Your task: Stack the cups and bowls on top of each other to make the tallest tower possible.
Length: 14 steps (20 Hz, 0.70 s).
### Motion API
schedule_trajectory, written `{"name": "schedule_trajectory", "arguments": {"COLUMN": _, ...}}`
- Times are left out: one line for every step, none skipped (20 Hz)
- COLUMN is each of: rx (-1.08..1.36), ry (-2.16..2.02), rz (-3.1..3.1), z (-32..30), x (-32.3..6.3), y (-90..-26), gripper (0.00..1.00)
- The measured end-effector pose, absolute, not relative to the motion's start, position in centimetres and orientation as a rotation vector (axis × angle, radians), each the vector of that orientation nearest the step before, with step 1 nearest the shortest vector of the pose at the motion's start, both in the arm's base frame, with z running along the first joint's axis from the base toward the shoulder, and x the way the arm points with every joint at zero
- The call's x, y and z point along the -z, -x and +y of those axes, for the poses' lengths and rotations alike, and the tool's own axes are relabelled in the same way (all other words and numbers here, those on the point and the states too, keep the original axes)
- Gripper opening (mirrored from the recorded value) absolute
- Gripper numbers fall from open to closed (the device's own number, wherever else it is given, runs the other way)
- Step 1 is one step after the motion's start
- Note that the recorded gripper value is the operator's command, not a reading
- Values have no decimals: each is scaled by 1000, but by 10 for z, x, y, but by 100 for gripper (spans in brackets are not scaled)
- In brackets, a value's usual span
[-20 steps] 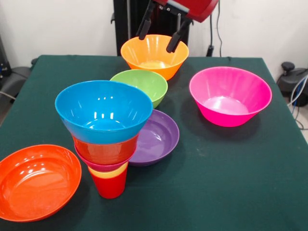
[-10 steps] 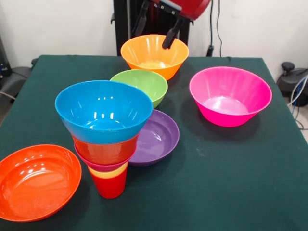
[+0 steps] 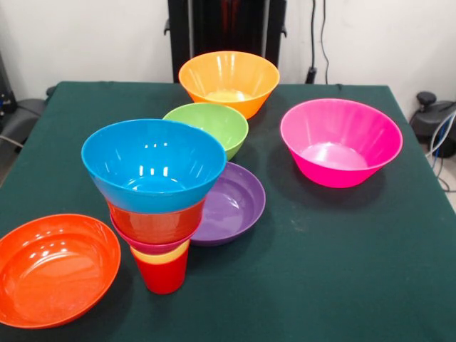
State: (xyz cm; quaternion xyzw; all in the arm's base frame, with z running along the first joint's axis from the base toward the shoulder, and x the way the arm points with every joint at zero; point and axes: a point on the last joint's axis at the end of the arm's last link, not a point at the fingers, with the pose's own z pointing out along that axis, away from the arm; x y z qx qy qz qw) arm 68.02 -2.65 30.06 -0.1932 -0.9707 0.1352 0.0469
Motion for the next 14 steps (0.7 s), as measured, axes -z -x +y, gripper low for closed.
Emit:
{"name": "schedule_trajectory", "arguments": {"rx": -395, "ry": 620, "rz": -2962, "z": -39, "x": -309, "y": -680, "gripper": 100}}
{"name": "schedule_trajectory", "arguments": {"rx": -372, "ry": 658, "rz": -2968, "z": -58, "x": -320, "y": -681, "gripper": 100}}
{"name": "schedule_trajectory", "arguments": {"rx": -364, "ry": 669, "rz": -2969, "z": -63, "x": -323, "y": -681, "gripper": 100}}
{"name": "schedule_trajectory", "arguments": {"rx": -345, "ry": 695, "rz": -2975, "z": -81, "x": -331, "y": -681, "gripper": 100}}
{"name": "schedule_trajectory", "arguments": {"rx": -333, "ry": 710, "rz": -2978, "z": -94, "x": -335, "y": -681, "gripper": 100}}
{"name": "schedule_trajectory", "arguments": {"rx": -321, "ry": 721, "rz": -2980, "z": -106, "x": -339, "y": -680, "gripper": 100}}
{"name": "schedule_trajectory", "arguments": {"rx": -312, "ry": 727, "rz": -2983, "z": -119, "x": -342, "y": -680, "gripper": 100}}
{"name": "schedule_trajectory", "arguments": {"rx": -297, "ry": 729, "rz": -2987, "z": -138, "x": -345, "y": -678, "gripper": 100}}
{"name": "schedule_trajectory", "arguments": {"rx": -290, "ry": 725, "rz": -2988, "z": -147, "x": -346, "y": -677, "gripper": 100}}
{"name": "schedule_trajectory", "arguments": {"rx": -262, "ry": 698, "rz": -2995, "z": -180, "x": -347, "y": -674, "gripper": 100}}
{"name": "schedule_trajectory", "arguments": {"rx": -250, "ry": 683, "rz": -2997, "z": -192, "x": -346, "y": -672, "gripper": 100}}
{"name": "schedule_trajectory", "arguments": {"rx": -240, "ry": 671, "rz": -2998, "z": -200, "x": -346, "y": -671, "gripper": 100}}
{"name": "schedule_trajectory", "arguments": {"rx": -229, "ry": 658, "rz": -3000, "z": -207, "x": -345, "y": -670, "gripper": 100}}
{"name": "schedule_trajectory", "arguments": {"rx": -204, "ry": 627, "rz": -3005, "z": -222, "x": -342, "y": -668, "gripper": 100}}
